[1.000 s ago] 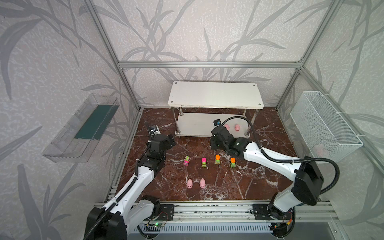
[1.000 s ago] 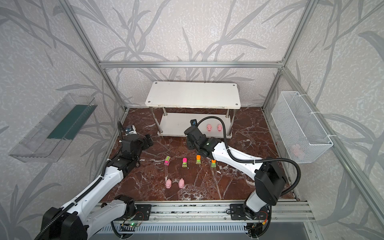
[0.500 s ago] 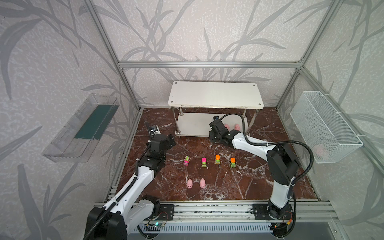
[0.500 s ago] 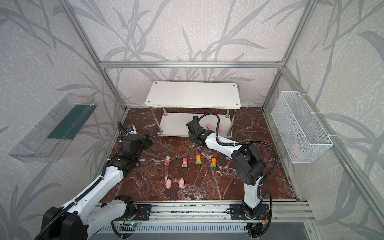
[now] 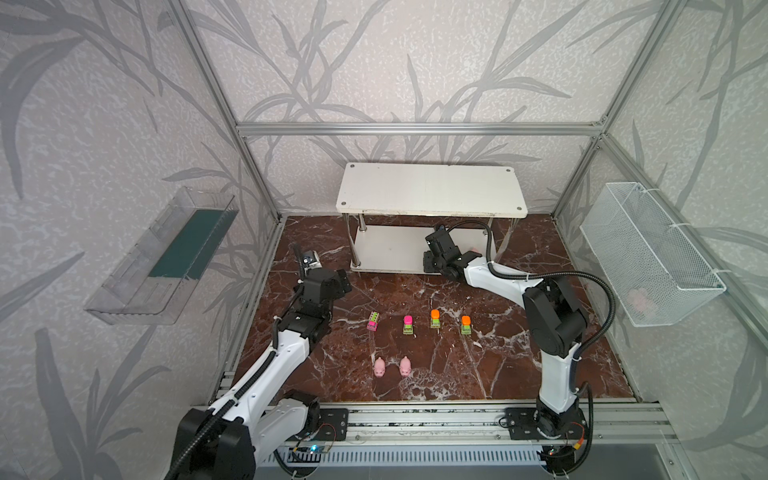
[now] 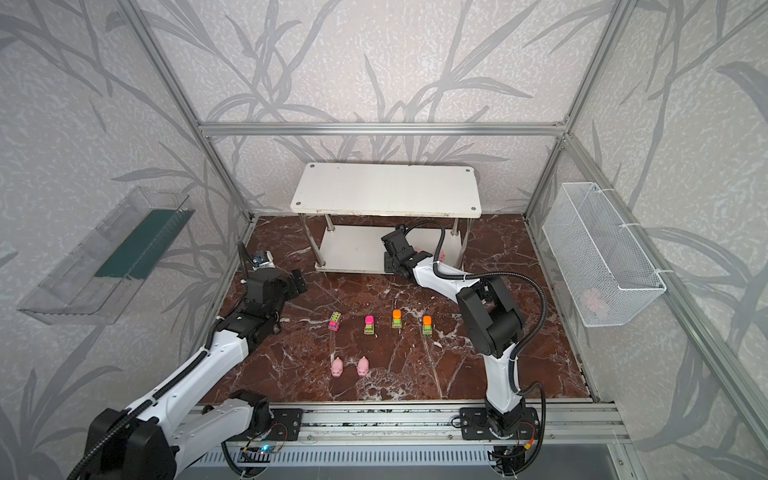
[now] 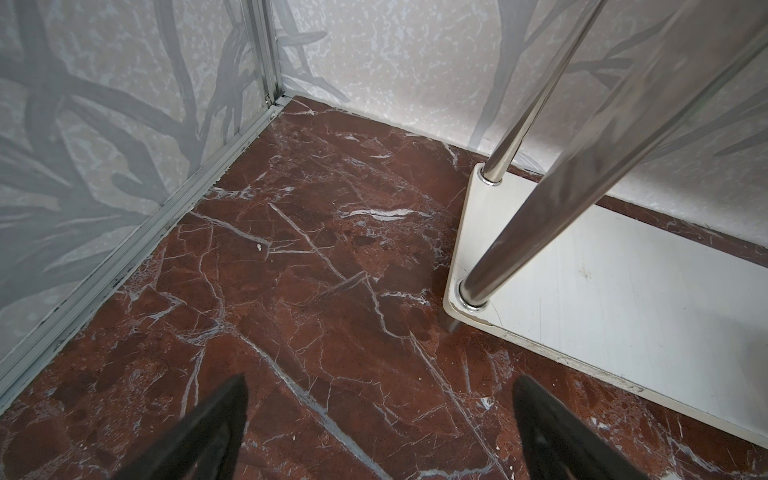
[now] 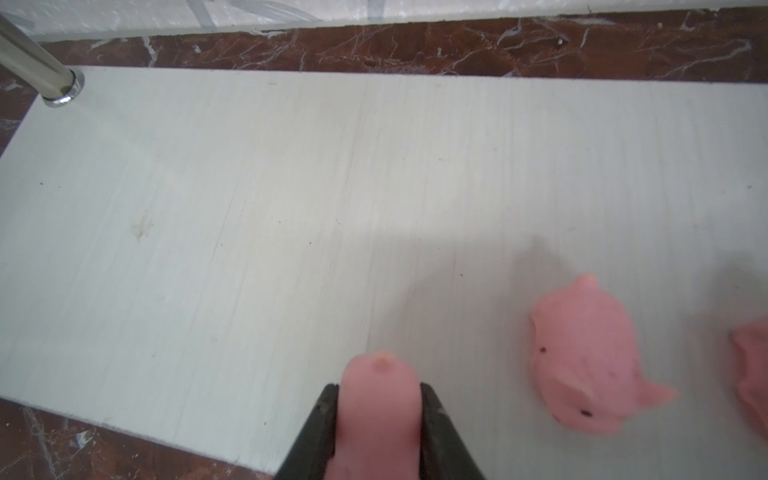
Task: Place and organize the plastic toys onto the shelf
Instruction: 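Carry the pig with the right gripper over the lower shelf, then lower the pig next to the other pigs and open the right gripper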
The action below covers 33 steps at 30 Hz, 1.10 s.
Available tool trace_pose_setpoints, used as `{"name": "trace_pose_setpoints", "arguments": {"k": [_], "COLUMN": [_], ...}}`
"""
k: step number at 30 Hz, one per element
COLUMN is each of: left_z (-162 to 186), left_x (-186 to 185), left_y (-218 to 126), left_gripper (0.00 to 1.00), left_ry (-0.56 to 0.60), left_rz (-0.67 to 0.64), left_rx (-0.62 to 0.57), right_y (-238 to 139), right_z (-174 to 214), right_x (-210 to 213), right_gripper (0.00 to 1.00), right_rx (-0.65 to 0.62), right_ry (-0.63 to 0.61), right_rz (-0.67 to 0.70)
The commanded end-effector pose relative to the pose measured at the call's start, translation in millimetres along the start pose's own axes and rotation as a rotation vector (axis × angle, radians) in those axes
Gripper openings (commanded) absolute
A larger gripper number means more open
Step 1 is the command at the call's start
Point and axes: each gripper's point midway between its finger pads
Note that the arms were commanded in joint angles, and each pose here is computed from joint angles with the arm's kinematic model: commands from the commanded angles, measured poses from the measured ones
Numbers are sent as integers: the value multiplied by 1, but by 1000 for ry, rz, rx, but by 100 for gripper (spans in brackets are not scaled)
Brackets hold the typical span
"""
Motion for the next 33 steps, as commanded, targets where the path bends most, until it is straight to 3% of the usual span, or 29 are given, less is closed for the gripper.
{"name": "trace_pose_setpoints", "arguments": {"k": [1, 33], "left_z": [-4, -1], "left_x": [1, 4], "left_y": [1, 0], "left_gripper": [97, 97], "left_ry": [-10, -9], "left_rz": [-10, -18], "left_rx": [-20, -20], "right_y": [2, 35], "right_z": [-16, -3], "right_x": [0, -13], "right_gripper": [31, 35], "right_rx": [-19, 64], "right_ry": [18, 34], "right_rz": [-12, 7]}}
Point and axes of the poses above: each gripper's point midway between its finger pads, its own y axis out along the fingers, its own x axis along the line the jaws close on, z = x × y, and after that the axes turned 12 degrees about -y, right-handed
